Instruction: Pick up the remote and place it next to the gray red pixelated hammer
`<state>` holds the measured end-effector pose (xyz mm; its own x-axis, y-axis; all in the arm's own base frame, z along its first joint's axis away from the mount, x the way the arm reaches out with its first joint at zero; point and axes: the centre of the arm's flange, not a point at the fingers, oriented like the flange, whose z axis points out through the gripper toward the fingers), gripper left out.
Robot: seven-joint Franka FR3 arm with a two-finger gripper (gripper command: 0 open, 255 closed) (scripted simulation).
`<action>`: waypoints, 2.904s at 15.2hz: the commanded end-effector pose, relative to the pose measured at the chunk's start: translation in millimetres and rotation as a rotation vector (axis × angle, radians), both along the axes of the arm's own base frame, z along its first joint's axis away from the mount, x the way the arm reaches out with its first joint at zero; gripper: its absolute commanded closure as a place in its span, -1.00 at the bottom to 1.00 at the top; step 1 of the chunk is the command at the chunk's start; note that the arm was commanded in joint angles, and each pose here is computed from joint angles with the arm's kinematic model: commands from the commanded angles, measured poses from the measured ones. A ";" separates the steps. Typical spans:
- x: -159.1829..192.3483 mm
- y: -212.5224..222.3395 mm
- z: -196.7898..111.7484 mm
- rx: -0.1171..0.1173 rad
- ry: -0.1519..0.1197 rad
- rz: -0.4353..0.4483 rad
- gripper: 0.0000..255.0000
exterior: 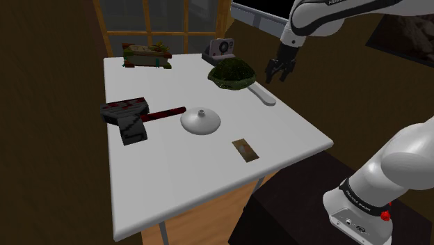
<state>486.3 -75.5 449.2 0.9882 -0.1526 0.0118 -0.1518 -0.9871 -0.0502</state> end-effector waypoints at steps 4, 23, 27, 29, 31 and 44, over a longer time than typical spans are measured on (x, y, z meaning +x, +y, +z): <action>48.5 -26.5 -41.7 -0.016 0.014 0.003 -1.00; 91.0 -48.3 -115.6 -0.030 0.026 0.005 -1.00; 92.0 -49.0 -116.3 -0.030 0.026 0.005 1.00; 92.3 -48.7 -116.6 -0.030 0.026 0.005 1.00; 92.4 -48.3 -117.2 -0.030 0.026 0.005 1.00; 91.0 -48.3 -62.8 -0.030 0.026 0.005 1.00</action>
